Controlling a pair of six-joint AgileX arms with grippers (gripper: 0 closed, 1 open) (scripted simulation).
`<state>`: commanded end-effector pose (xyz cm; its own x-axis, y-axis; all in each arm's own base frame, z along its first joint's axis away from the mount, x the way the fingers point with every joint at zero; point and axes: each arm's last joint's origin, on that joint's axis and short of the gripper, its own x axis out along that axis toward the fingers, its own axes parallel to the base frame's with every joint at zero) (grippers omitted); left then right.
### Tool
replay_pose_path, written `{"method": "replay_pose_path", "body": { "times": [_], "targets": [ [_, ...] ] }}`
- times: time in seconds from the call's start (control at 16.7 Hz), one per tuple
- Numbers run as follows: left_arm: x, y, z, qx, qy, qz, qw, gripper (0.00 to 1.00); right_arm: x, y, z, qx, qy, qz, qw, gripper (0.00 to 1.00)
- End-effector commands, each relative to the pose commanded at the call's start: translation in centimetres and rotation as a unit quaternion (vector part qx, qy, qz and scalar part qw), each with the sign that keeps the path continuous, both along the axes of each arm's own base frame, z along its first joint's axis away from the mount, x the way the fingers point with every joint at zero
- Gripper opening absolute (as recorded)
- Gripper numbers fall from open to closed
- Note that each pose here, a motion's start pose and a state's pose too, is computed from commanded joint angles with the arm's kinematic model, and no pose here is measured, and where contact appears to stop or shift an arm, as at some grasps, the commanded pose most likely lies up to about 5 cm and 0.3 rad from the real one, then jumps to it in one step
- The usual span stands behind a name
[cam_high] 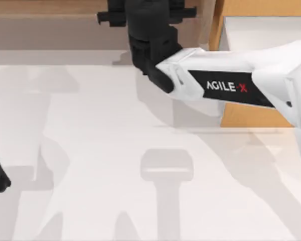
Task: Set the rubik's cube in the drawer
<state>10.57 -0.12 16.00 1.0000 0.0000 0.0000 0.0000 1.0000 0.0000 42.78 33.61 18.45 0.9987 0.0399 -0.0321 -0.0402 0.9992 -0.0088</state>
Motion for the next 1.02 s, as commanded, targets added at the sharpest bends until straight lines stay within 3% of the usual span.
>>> {"method": "replay_pose_path", "body": {
  "times": [0.48,0.78,1.02],
  "targets": [
    [0.0,0.0,0.0,0.000,0.000,0.000,1.000,1.00,-1.6,-1.3,6.3,-0.058,0.141,0.108,0.982,0.00],
    [0.0,0.0,0.0,0.000,0.000,0.000,1.000,1.00,-3.0,-5.2,10.2,-0.090,0.280,0.149,0.944,0.00],
    [0.0,0.0,0.0,0.000,0.000,0.000,1.000,1.00,-3.0,-10.3,12.2,-0.092,0.396,0.139,0.903,0.00]
  ]
}}
